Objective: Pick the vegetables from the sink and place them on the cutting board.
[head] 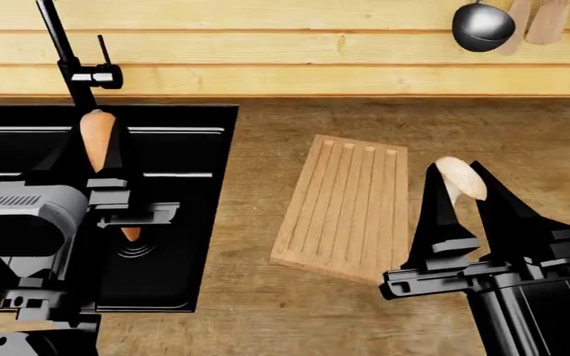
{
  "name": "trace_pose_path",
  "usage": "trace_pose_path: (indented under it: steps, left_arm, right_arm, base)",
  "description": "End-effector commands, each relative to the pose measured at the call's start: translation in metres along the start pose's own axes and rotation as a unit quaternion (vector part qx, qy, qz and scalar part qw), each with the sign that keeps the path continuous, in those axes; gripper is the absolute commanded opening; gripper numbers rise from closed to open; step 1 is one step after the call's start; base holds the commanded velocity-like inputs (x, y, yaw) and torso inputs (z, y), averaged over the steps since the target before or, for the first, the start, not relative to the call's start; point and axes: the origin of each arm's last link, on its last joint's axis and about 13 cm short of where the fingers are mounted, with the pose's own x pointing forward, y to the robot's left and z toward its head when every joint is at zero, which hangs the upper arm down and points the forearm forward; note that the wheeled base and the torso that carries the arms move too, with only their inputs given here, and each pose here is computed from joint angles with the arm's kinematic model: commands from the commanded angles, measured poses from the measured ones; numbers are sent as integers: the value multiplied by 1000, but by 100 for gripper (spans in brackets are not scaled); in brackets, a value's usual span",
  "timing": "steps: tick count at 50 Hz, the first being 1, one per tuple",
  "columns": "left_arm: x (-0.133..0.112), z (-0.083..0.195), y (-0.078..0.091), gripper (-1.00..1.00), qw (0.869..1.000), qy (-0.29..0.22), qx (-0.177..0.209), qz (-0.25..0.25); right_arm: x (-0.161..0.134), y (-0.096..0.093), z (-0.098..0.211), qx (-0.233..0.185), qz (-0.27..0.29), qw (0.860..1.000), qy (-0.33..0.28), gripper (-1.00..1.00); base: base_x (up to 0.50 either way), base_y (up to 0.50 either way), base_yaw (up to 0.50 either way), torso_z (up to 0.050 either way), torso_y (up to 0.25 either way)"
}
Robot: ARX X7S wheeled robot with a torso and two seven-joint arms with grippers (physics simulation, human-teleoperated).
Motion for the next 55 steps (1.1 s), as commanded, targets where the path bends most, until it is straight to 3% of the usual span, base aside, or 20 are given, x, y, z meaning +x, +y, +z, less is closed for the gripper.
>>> trace_pose_path:
  steps: [1,9,17,25,36,46,55]
  left_arm:
    - [0,1,-1,-100,1000,0,-5,-3]
    - [0,1,-1,-100,1000,1,-8,-4]
    - [-1,4,0,-100,1000,-3,-11,-3]
    - [-1,6,0,-100,1000,-5,-13,-2]
    - [-1,6,0,-100,1000,-5,-14,-4]
    - [-2,8,0,-100,1000,-7,-17,-4]
    - [-2,9,0,-100,1000,-7,-19,-4]
  right_arm:
    - [4,-1,-3,3,2,1000,1,-100]
    - [22,-3,-2,-3,-2,999,51,-100]
    - [70,-1,13,-33,-3,989,143,-100]
    - [115,0,21,-30,9,978,208,-100]
    - [165,3,8,-8,22,962,273,-100]
    - [189,7,-13,1,30,952,306,-100]
    - [193,9,-34,-2,25,941,338,-100]
  base:
    - [227,-500,0,0,0]
    - [161,-322,0,0,2]
    - [0,0,0,0,0]
    - [0,0,0,0,0]
    - [0,0,0,0,0]
    - [0,0,0,0,0]
    - [0,0,0,0,0]
